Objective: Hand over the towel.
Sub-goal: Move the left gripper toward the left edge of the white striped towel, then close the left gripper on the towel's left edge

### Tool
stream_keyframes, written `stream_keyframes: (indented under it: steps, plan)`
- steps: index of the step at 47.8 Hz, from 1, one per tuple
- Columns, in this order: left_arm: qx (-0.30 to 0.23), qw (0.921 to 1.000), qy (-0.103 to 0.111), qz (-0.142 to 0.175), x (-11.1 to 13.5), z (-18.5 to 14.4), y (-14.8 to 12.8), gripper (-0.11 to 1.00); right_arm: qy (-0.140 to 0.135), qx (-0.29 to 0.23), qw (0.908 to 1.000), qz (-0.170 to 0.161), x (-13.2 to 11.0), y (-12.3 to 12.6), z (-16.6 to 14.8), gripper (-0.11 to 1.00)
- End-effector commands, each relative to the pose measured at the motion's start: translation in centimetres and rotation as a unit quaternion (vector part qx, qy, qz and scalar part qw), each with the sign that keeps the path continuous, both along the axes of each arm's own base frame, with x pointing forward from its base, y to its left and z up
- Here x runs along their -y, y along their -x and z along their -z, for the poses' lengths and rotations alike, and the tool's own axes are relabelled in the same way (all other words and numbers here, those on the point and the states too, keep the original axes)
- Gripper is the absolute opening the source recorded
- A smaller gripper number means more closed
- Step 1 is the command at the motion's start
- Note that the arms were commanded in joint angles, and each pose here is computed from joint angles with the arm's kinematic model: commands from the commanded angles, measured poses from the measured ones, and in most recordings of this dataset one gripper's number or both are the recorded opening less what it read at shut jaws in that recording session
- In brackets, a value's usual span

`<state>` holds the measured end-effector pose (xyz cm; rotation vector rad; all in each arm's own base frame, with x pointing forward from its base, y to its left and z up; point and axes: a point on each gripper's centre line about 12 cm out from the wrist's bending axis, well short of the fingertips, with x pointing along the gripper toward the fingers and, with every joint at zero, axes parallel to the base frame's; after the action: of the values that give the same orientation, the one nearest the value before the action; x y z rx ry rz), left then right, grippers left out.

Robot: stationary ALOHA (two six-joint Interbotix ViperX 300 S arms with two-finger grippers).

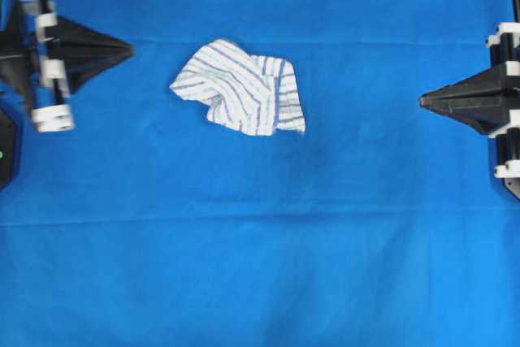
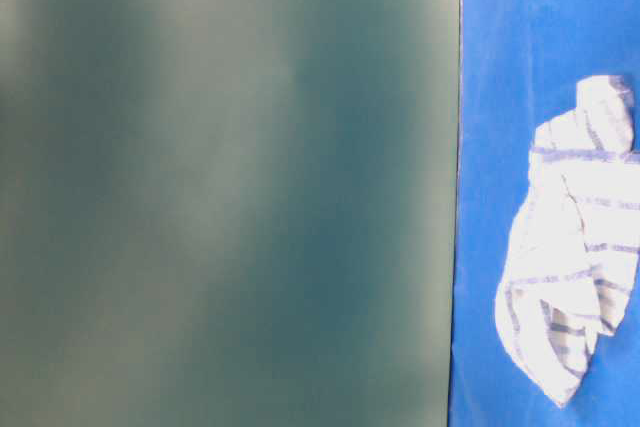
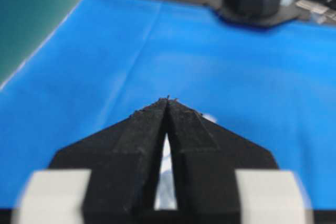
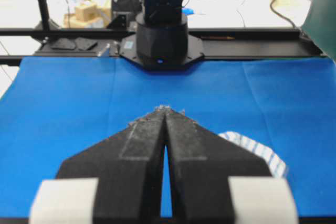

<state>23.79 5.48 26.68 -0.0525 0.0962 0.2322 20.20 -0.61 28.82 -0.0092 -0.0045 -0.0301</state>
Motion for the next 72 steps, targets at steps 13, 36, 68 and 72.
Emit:
stream_keyframes:
  steps: [13,36,68,72]
  plan:
    - [-0.152,0.9879,0.03,-0.007,-2.1,5.8,-6.9,0.83,-0.005,-0.022,0.9997,0.01,0.4,-0.8,0.6,0.0]
    - [-0.261,0.9632,0.06,-0.024,-4.3,15.4,-9.9,0.92,-0.009,-0.06,0.9981,0.011,0.5,-1.6,2.3,0.0]
    - [-0.234,0.9714,0.037,-0.012,-3.7,13.0,-9.9,0.02,-0.012,-0.076,0.997,0.011,0.5,-2.0,3.1,0.0]
    - [-0.207,0.9777,0.031,-0.012,-3.6,10.8,-9.9,0.02,-0.013,-0.077,0.9969,0.012,0.5,-2.0,3.1,0.0]
